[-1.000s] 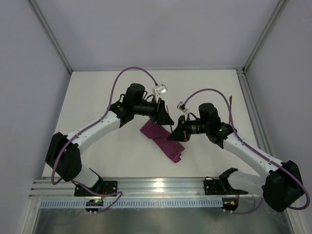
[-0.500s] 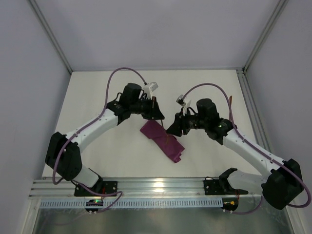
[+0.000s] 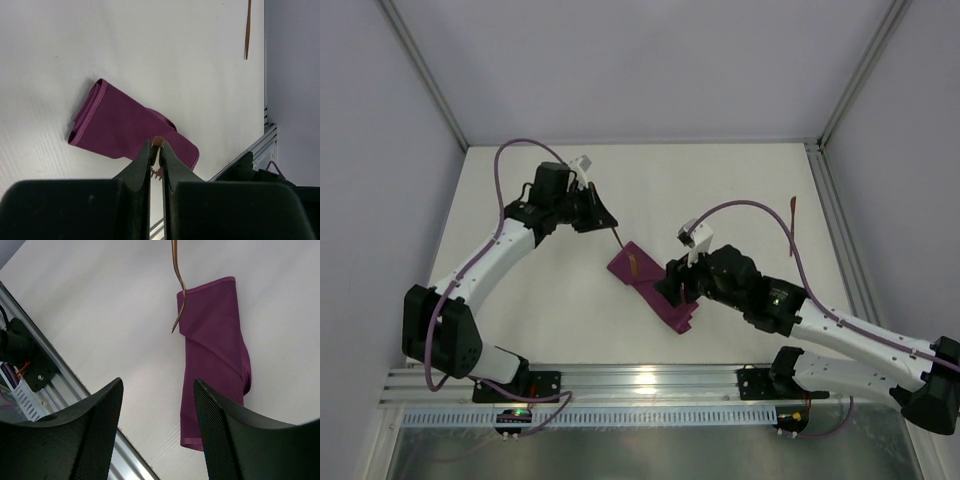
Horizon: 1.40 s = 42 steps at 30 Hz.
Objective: Fold the napkin into a case and place the utensils inside
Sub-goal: Pass from the left arm to the right
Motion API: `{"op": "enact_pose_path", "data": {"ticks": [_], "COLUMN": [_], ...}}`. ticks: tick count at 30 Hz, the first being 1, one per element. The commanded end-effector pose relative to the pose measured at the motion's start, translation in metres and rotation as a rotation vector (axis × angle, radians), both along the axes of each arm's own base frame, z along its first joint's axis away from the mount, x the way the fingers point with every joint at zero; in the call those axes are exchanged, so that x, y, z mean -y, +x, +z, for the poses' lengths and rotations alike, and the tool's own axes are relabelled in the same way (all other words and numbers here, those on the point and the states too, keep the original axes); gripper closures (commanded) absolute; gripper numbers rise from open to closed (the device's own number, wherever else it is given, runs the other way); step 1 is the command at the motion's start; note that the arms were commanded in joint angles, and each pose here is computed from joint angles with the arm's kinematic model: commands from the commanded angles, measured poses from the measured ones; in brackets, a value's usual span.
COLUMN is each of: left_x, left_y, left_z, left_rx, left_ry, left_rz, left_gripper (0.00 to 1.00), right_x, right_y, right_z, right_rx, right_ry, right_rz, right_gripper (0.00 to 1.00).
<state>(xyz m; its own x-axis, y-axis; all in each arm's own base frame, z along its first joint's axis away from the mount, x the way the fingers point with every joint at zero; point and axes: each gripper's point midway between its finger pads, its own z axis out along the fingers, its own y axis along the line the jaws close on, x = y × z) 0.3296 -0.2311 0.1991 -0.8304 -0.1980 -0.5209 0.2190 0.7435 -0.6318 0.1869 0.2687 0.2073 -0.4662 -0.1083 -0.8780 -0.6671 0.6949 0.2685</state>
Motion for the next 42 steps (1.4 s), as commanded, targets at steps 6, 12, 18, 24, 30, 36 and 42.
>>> {"op": "enact_pose_path", "data": {"ticks": [6, 12, 18, 24, 30, 36, 42], "left_x": [-0.015, -0.016, -0.018, -0.018, -0.023, -0.025, -0.032], "left_y": [0.006, 0.005, 0.004, 0.004, 0.002, 0.000, -0.007], "left_z": [-0.017, -0.019, -0.016, -0.013, -0.014, -0.003, 0.015], "left_rx": [-0.159, -0.165, -0.158, -0.155, -0.143, -0.075, -0.010], "left_ry": [-0.094, -0.103, -0.117, -0.129, -0.120, -0.070, 0.000], "left_rz": [0.119, 0.133, 0.136, 0.136, 0.132, 0.065, -0.002], "left_gripper": [1.00, 1.00, 1.00, 1.00, 1.00, 0.66, 0.33], "right_x": [-0.028, -0.063, -0.086, -0.097, -0.097, -0.090, -0.068], "right_y": [0.008, 0.043, 0.063, 0.069, 0.071, 0.060, 0.035], "right_z": [-0.032, -0.018, -0.047, -0.078, -0.075, -0.064, -0.061], "right_rx": [-0.033, 0.013, -0.065, -0.136, -0.155, -0.263, -0.416], "right_ry": [0.127, 0.149, 0.109, 0.044, 0.091, 0.151, 0.140], "right_rz": [-0.077, -0.101, -0.085, -0.078, -0.068, 0.028, 0.124], "right_gripper": [0.38, 0.38, 0.43, 0.61, 0.97, 0.97, 0.97]}}
